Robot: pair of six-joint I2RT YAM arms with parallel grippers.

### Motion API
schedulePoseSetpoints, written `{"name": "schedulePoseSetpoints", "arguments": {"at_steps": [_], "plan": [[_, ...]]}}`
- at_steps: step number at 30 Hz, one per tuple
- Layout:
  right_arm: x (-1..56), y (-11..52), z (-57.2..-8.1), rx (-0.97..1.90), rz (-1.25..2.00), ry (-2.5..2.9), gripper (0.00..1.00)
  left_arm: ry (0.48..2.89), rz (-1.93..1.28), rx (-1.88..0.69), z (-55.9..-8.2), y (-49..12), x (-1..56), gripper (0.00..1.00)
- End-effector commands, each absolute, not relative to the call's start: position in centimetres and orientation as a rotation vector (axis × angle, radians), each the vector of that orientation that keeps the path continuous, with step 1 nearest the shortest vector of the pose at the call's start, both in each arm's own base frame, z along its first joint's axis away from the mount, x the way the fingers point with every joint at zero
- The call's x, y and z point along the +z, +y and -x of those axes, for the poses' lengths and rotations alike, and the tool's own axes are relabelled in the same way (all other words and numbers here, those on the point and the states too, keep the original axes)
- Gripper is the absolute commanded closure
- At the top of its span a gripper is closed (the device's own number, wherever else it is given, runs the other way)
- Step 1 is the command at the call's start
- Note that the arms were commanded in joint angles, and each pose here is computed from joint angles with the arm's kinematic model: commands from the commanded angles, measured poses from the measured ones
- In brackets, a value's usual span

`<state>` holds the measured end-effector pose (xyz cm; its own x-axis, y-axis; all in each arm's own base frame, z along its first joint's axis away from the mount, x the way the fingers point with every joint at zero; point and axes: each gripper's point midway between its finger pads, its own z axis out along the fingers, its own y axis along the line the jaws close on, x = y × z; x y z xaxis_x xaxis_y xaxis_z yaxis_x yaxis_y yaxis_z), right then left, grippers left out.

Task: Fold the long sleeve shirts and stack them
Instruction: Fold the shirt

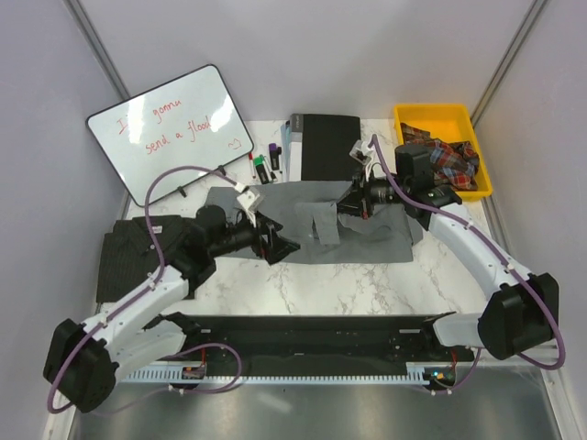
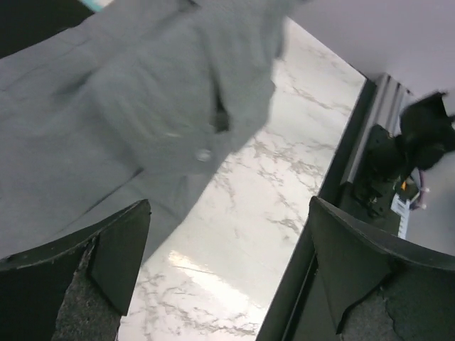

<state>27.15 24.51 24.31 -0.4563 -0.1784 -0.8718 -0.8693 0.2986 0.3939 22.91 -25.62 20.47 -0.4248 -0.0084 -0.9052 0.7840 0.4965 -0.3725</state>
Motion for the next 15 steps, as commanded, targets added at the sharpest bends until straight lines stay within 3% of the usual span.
{"name": "schedulePoseSetpoints", "arguments": {"at_steps": [1, 3, 5, 6, 8, 9, 15], "plan": [[27.1, 25.2, -28.2, 1.230, 0.866, 1.811, 1.00, 1.372, -0.878, -0.880, -18.1, -28.7, 23.8, 0.02], [26.3, 25.5, -28.4, 1.284, 0.821, 1.863, 1.00, 1.146, -0.988, -0.484, -19.9, -27.9, 23.0, 0.02], [26.1, 25.7, -28.7, 1.343, 0.750, 1.899, 1.00, 1.080, -1.125, -0.302, -20.5, -28.2, 19.4, 0.01], [25.5, 25.8, -28.5, 1.374, 0.726, 1.919, 1.00, 0.987, -1.055, -0.169, -22.1, -27.7, 21.8, 0.01], [25.7, 25.9, -28.8, 1.443, 0.635, 1.937, 1.00, 0.962, -1.096, -0.047, -23.7, -28.4, 20.6, 0.01], [25.3, 25.9, -28.7, 1.477, 0.613, 1.950, 1.00, 0.883, -1.056, 0.010, -24.1, -28.5, 22.6, 0.01], [25.8, 25.4, -30.7, 1.581, 0.440, 1.981, 1.00, 0.691, -1.081, 0.121, -24.1, -31.0, 23.4, 0.01]]}}
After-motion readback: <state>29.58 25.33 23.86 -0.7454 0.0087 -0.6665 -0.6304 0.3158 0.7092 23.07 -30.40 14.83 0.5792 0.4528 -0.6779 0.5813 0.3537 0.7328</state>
